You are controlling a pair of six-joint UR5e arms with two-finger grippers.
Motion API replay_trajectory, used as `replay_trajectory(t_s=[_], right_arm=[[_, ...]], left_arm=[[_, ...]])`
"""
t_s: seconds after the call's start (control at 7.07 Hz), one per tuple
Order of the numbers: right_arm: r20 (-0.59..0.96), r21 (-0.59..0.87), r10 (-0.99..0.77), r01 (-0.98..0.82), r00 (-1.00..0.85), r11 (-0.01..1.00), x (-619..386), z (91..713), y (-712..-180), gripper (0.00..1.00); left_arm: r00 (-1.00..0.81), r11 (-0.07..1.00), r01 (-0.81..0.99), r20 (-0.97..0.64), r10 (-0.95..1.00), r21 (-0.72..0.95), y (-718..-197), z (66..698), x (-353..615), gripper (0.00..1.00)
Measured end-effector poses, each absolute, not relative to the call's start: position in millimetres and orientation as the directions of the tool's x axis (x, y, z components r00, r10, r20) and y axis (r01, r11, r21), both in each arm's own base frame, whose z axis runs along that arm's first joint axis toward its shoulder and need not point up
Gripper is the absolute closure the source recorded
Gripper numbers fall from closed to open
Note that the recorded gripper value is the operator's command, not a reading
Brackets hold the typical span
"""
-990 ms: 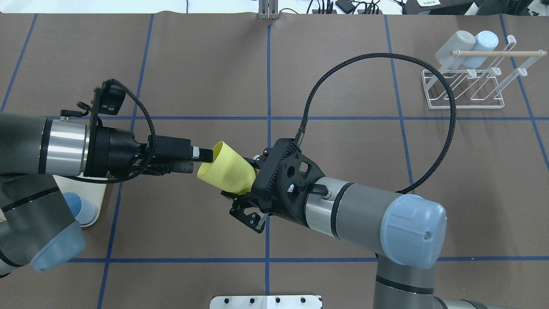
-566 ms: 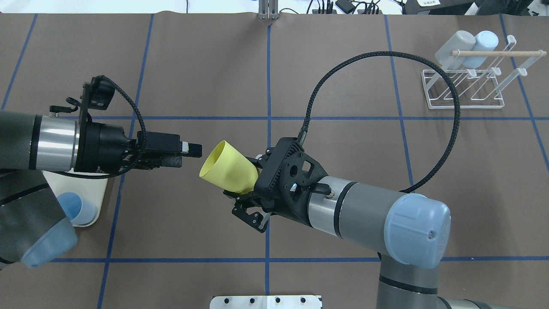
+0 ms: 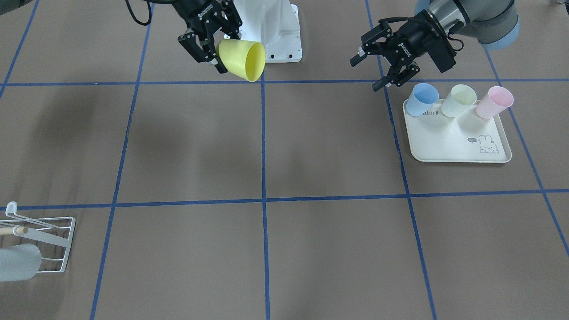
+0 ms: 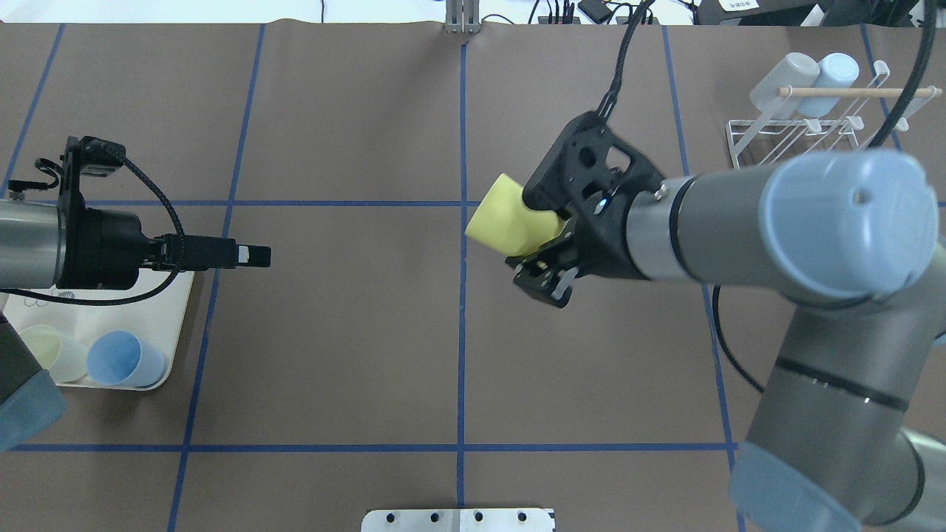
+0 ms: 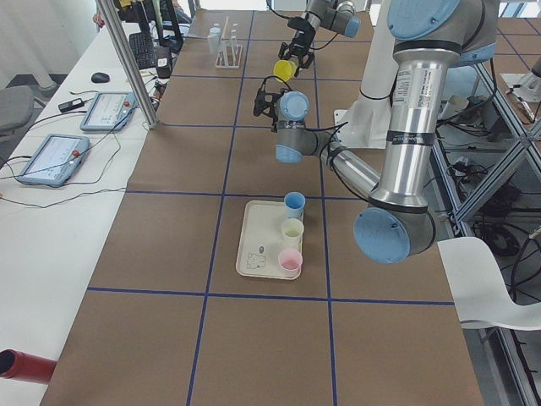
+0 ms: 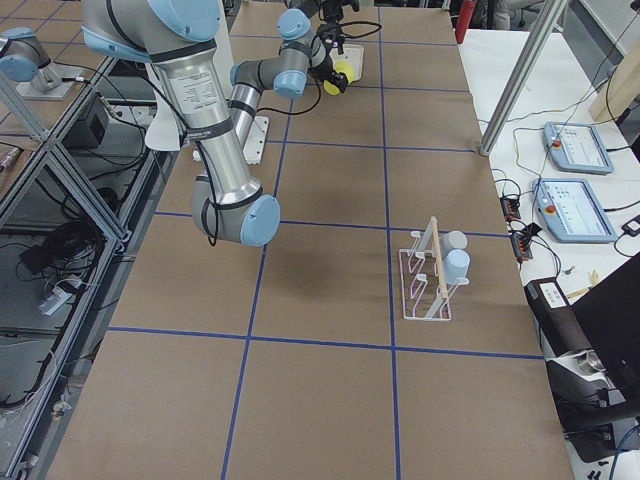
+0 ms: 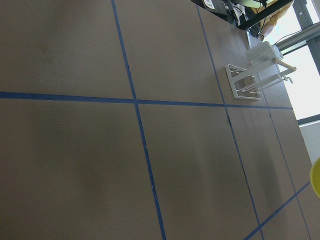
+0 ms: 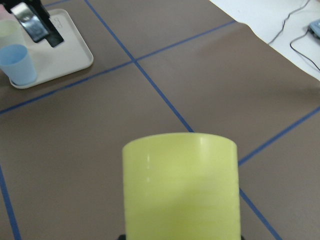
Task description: Transfer IKEA cup to right arm and place on rack
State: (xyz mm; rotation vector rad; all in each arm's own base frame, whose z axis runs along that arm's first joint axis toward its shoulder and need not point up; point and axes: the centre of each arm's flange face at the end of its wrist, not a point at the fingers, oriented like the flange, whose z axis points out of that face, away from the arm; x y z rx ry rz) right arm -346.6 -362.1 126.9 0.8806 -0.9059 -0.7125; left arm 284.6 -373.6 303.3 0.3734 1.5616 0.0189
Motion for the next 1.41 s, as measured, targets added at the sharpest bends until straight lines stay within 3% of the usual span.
replay_trajectory(t_s=[0.14,0.42,0.85,1.41], right_arm=[[0.356,0.841,-0.812,0.222,0.462,0.494,-320,139,-388,1.0],[0.219,0.803,-0.84,0.398,0.496,0.444,-278,166,-427,1.0],[-0.076,0.698,-0.912,0.675,0.403,0.24,-226,214,-490,1.0],[-0.468,0.253,-0.876,0.968,0.117,-0.006,-169,287,-522,1.0]], left_arm=[[0.035,0.94,0.225,-0.966,0.256,0.257,-374,309,281,0.0],[0.078,0.928,0.237,-0.957,0.278,0.289,-375,325,267,0.0],[0.089,0.924,0.24,-0.954,0.285,0.298,-375,330,262,0.0],[0.092,0.924,0.241,-0.955,0.284,0.298,-374,331,262,0.0]])
